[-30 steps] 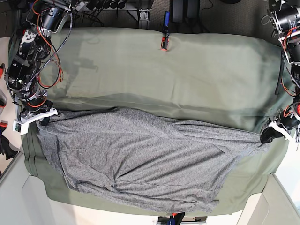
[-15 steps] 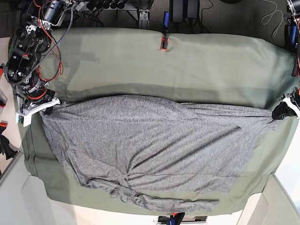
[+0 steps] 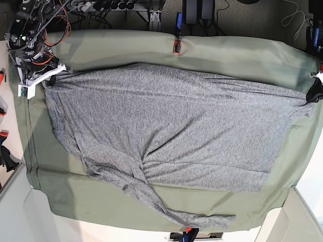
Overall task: Fold the T-shirt properly
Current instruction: 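Pull the shirt with both grippers to spread it flat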
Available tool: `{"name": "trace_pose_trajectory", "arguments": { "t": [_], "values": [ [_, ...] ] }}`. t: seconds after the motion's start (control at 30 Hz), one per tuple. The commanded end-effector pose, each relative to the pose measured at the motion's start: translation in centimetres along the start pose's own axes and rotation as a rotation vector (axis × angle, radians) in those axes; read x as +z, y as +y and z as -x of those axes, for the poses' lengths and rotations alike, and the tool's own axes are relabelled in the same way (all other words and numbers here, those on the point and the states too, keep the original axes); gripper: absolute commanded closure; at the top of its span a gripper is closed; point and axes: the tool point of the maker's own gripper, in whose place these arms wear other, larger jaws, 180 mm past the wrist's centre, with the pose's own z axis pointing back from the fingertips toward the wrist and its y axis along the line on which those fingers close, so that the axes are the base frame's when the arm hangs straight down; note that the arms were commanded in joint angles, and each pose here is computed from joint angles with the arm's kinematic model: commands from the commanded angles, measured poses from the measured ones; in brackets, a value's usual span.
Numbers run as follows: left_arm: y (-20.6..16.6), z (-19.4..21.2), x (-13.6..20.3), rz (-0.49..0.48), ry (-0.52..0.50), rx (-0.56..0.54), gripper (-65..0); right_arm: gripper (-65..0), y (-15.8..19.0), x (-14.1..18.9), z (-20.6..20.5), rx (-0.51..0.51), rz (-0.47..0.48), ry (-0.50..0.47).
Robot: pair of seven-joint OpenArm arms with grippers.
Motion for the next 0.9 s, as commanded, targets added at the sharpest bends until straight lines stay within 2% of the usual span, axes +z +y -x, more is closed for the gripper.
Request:
{"name": "trace_pose_trajectory", "arguments": {
  "t": [0.0, 0.1, 0.3, 0.5, 0.53, 0.57, 0.67, 0.73, 0.8, 0.87],
  "values": [
    [0.9, -1.6, 0.7, -0.037, -0.031, -0.027, 0.0, 0.0, -2.1, 0.7, -1.6, 0.017, 0.068, -0.053],
    [0.6, -0.8, 0.3, -0.038, -0.034, -0.011, 0.0, 0.0, -3.2, 1.0, -1.8, 0.007, 0.091, -0.068],
    [-0.3, 0.9, -0.9, -0.044, -0.046, 0.024, 0.0, 0.0, -3.4, 0.7, -2.0, 0.004, 0.086, -0.094],
    [-2.0, 2.6, -3.1, -0.026, 0.006, -0.062, 0.0, 0.0, -3.1, -0.8, -0.5, -0.015, 0.040, -0.078],
    [-2.5, 3.0, -3.5, -0.013, 0.021, -0.073, -0.7, 0.0, -3.0, -1.0, -0.2, -0.025, 0.032, -0.069],
    [-2.9, 3.2, -3.8, 0.001, 0.031, -0.078, -4.2, 0.0, -3.0, -1.1, 0.0, -0.030, 0.029, -0.064],
    [-3.6, 3.6, -4.2, 0.019, 0.044, -0.083, -14.8, -18.5, -2.9, -1.1, 0.3, -0.044, 0.020, -0.048],
    [-3.5, 3.6, -4.1, 0.016, 0.046, -0.084, -18.3, -27.2, -2.9, -1.1, 0.4, -0.043, 0.022, -0.039],
    [-2.8, 2.8, -3.6, 0.000, 0.017, -0.059, -18.4, -29.3, -3.0, -0.8, 0.3, -0.042, 0.027, -0.034],
    [-2.2, 1.0, -2.6, -0.001, -0.060, -0.023, -18.3, -29.3, -3.2, -0.2, -0.6, -0.052, 0.025, -0.063]
  ]
}}
